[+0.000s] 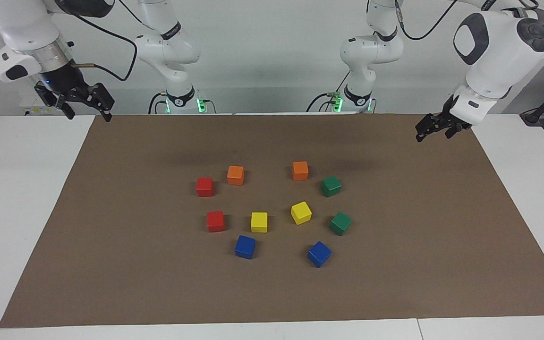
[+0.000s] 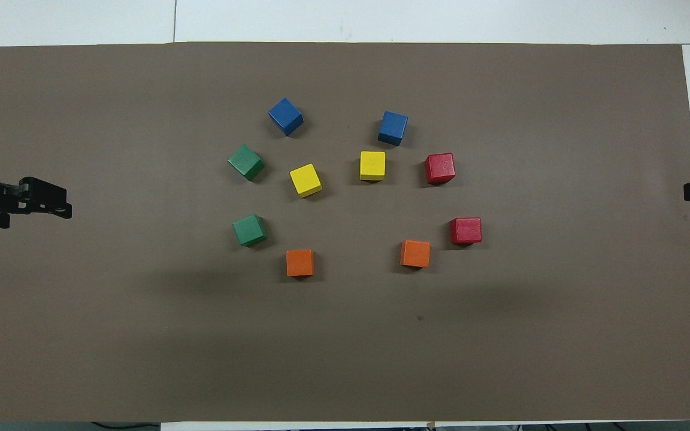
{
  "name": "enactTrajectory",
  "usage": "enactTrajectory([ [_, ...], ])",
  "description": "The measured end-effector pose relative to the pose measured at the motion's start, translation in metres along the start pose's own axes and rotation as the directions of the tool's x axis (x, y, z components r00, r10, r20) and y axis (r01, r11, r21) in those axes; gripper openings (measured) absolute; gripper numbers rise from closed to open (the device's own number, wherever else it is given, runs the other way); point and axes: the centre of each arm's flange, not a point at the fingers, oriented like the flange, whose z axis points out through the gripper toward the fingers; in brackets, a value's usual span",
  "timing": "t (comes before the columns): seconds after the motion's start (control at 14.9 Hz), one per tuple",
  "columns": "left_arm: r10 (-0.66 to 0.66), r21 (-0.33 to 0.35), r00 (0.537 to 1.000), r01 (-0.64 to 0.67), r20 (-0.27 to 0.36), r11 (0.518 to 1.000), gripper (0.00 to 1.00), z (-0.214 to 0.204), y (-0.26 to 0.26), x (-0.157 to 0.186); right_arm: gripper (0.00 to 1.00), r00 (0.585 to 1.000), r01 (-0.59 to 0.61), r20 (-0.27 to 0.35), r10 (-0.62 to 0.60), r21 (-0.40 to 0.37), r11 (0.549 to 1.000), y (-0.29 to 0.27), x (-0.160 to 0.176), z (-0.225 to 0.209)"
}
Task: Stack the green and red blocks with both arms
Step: 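Move the right gripper in toward the red block nearest the robot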
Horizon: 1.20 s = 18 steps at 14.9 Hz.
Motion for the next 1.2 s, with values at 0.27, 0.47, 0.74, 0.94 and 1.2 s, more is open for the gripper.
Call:
enactTrajectory([
  [0.27,0.000,0.000,1.000,0.000,0.000,1.000,1.00,0.000,0.000,0.000,1.00,1.000,-0.002,0.005,0.002,0.000,1.000,0.001,0.000,0.002],
  [0.47,0.000,0.000,1.000,0.000,0.000,1.000,1.00,0.000,0.000,0.000,1.00,1.000,-0.001,0.010,0.001,0.000,1.000,0.000,0.000,0.004],
  [0.74,0.000,0.000,1.000,0.000,0.000,1.000,1.00,0.000,0.000,0.000,1.00,1.000,0.015,0.027,-0.015,0.005,1.000,-0.014,-0.001,0.012],
  [0.94,0.000,0.000,1.000,0.000,0.000,1.000,1.00,0.000,0.000,0.000,1.00,1.000,-0.010,0.008,0.010,0.008,1.000,-0.079,0.002,0.038],
  [1.2,0.000,0.000,1.000,0.000,0.000,1.000,1.00,0.000,0.000,0.000,1.00,0.999,-0.008,-0.034,0.008,0.015,1.000,-0.117,0.009,0.086],
])
